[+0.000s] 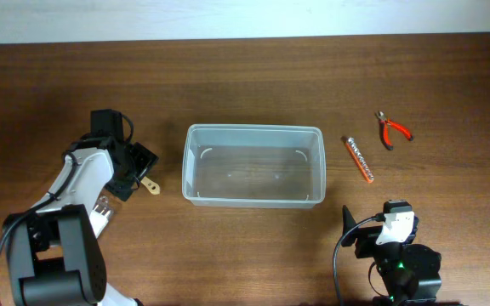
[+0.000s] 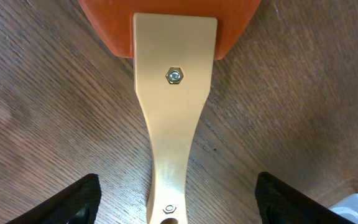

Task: Pack container
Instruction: 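Lower the left gripper onto the scraper's wooden handle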

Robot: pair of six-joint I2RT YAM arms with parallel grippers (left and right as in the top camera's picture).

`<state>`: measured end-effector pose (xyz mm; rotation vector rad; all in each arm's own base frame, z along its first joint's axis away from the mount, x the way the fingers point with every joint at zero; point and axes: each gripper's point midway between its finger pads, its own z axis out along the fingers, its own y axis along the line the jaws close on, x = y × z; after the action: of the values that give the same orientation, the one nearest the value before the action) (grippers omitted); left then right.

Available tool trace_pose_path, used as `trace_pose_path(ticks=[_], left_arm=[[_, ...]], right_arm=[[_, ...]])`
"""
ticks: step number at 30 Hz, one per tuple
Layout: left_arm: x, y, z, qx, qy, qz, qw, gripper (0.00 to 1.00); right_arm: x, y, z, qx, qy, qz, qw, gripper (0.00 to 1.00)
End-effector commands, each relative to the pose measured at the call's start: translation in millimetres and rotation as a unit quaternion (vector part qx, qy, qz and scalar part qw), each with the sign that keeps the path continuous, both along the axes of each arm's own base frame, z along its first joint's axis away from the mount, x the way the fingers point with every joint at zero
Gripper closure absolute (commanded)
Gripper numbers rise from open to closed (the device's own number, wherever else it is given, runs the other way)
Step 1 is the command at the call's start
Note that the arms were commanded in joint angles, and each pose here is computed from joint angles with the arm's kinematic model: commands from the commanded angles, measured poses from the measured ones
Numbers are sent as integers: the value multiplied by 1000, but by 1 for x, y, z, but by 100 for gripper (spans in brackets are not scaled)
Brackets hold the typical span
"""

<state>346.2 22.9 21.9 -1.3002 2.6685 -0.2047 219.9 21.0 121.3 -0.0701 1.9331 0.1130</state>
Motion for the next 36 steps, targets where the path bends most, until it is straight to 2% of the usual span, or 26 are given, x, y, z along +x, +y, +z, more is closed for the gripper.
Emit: trace_pose_path(ticks=[1, 16, 20, 25, 36], left_arm=[[-10, 2, -16, 1, 31, 9, 999, 20], [-24, -7, -50, 7, 88, 3, 996, 20], [-24, -7, -50, 7, 88, 3, 996, 29], [-27, -3, -50, 17, 97, 19, 995, 33], [-33, 1, -51, 29, 109, 37, 993, 33]], right_arm=[[-1, 3, -2, 3, 1, 8, 1000, 1], [0, 3, -1, 3, -2, 9, 1000, 1], [0, 3, 0, 3, -3, 8, 1000, 1], [0, 3, 0, 3, -3, 9, 1000, 1], [1, 8, 5, 8, -13, 20, 1000, 1]])
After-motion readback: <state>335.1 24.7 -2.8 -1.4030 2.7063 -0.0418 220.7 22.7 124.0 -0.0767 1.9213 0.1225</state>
